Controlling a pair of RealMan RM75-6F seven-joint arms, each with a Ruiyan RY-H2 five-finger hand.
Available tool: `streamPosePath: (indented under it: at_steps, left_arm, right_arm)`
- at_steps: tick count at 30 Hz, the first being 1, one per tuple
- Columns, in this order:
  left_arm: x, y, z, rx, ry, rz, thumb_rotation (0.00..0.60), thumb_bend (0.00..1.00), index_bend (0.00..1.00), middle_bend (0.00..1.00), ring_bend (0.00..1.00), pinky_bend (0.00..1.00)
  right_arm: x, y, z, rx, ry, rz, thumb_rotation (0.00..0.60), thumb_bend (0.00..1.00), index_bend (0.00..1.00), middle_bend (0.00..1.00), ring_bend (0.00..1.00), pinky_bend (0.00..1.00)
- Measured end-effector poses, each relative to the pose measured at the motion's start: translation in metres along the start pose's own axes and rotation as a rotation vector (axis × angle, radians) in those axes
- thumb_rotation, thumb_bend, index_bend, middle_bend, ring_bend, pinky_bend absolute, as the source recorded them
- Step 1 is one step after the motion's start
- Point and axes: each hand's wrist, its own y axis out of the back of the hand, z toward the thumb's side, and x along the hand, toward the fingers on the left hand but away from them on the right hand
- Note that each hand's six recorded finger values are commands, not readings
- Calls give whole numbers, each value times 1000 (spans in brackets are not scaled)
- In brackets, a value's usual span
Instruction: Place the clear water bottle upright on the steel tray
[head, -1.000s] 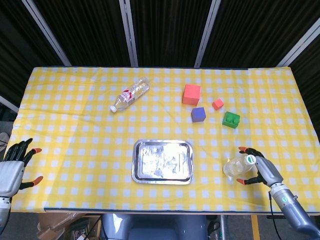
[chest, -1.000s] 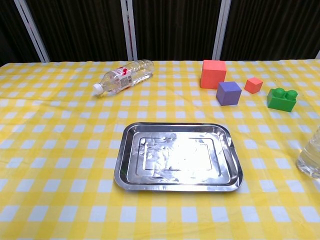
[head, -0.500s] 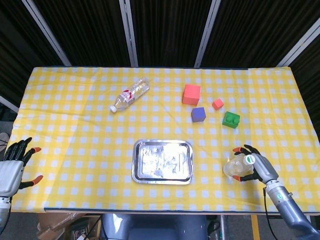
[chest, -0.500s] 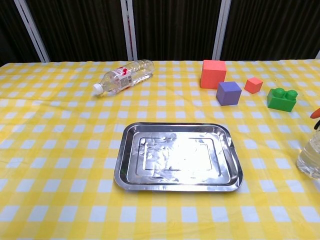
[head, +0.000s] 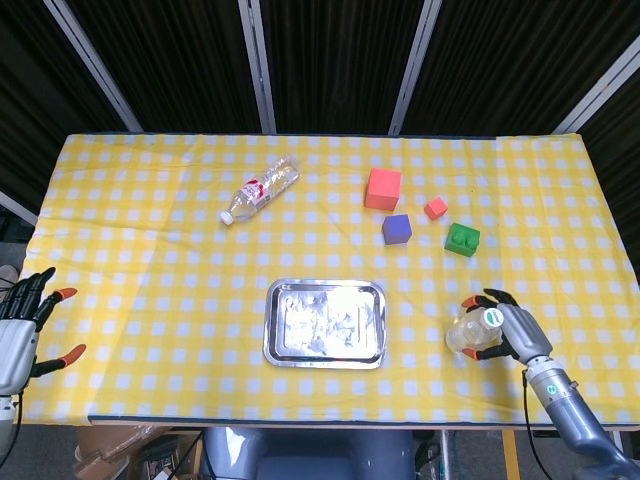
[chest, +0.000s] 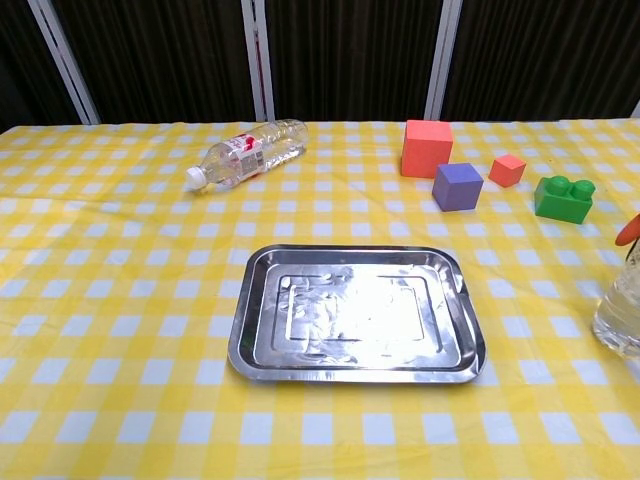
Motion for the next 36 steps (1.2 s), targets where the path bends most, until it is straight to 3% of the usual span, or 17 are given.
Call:
streamPosePath:
  at_steps: [7,15,24,30,36]
  left_arm:
    - [-2,1,5,-34,-19,10,600,185,225,0,0,0]
    - [-2,-2,4,-25,-10,-3,600,184,225,0,0,0]
    - [-2,-1,4,-26,-9,-2,600,185,225,0,0,0]
    - [-2,-1,4,-28,-9,1,600,185,225,0,0,0]
    - [-1,-2,4,-27,-11,-5,600,185,225,0,0,0]
  right_arm:
    - [-4,0,3,4,-2,-12,600,41,411,408,146,0]
    - [-5,7,6,-21,9,-63,600,114,620,514,239,0]
    - [-1,11,17,-30,38,-86,600,141,649,533,257,0]
    - [3,5,46,-125,96,-55,600,148,650,533,275,0]
    - [6,-17,94,-187,197,22,600,147,650,533,276,0]
